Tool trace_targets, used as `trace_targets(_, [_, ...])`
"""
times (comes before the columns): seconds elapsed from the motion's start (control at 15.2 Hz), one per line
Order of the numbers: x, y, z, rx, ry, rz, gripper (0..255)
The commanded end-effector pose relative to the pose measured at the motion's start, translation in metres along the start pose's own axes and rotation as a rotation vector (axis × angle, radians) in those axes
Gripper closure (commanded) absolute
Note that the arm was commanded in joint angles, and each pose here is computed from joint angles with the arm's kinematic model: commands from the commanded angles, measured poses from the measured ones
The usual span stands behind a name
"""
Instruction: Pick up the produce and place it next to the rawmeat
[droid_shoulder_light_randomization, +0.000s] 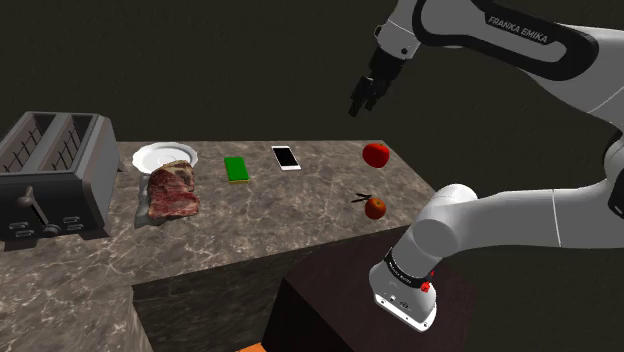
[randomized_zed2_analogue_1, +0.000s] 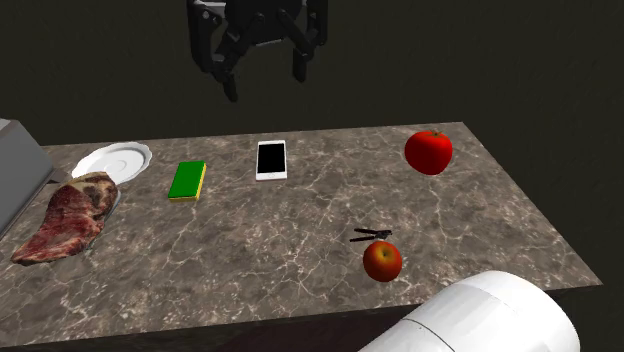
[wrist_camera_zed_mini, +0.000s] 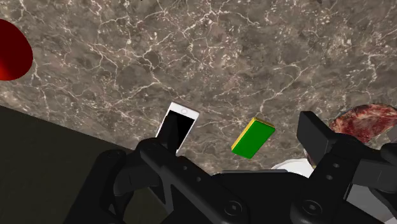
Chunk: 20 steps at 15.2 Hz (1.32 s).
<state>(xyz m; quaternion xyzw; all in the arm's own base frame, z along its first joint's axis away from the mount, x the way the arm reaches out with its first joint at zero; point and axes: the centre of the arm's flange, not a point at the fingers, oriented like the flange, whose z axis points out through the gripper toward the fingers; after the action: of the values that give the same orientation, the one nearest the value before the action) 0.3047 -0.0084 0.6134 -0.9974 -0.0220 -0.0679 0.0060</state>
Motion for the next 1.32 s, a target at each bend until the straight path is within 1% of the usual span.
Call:
trace_targets(0.0, [0.000,0.000,0.000,0.000,0.000,0.000,0])
trace_targets(0.26, [-0.002,0.035,0.041,0.017,-0.049,0.149,0])
trace_targets(0.59, [-0.014,0.076,0.094,0.038,-0.110,0.336,0])
trace_targets(0.92, [-0.037,0.113,0.146,0.059,-0.171,0.522,0])
trace_targets(1.25, [-0.069,0.144,0.197,0.081,-0.232,0.709,0])
